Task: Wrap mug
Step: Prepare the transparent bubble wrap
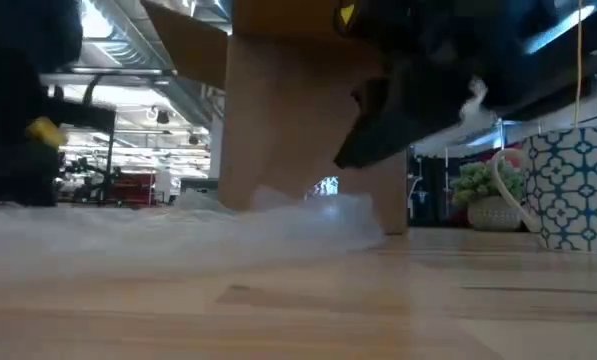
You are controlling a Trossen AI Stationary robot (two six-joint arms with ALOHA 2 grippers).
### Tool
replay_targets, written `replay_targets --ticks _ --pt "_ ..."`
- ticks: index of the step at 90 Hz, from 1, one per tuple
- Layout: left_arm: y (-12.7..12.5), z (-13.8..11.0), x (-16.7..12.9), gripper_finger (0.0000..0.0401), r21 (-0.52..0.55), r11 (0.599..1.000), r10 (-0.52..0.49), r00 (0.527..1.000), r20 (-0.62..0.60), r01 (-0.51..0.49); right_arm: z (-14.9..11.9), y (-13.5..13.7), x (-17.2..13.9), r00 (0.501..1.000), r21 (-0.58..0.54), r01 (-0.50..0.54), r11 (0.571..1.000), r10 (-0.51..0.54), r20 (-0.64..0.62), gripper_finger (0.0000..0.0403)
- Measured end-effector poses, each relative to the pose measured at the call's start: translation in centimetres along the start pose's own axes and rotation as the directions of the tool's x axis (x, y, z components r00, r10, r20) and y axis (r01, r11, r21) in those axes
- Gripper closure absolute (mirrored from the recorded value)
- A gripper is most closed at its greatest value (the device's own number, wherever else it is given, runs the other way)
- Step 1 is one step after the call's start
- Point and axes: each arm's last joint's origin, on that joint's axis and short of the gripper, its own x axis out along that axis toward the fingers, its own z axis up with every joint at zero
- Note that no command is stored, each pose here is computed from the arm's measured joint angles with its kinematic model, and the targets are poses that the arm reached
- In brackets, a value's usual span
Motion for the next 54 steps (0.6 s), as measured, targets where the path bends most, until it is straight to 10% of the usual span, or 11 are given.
replay_targets --ticks 35,54 --pt "-1.7 -1.1 0.5 0.0313 -0.028 0.976 -0.21 0.969 0.133 0.215 -2.9 -0.6 4.5 0.984 -0.06 -0.121 0.991 0.112 -0.138 0.0248" --pt "-0.4 -2.9 2.9 0.0313 -0.088 0.989 -0.107 0.989 0.106 0.116 -4.2 -0.3 3.6 0.916 0.117 -0.237 0.964 0.262 -0.304 0.0342"
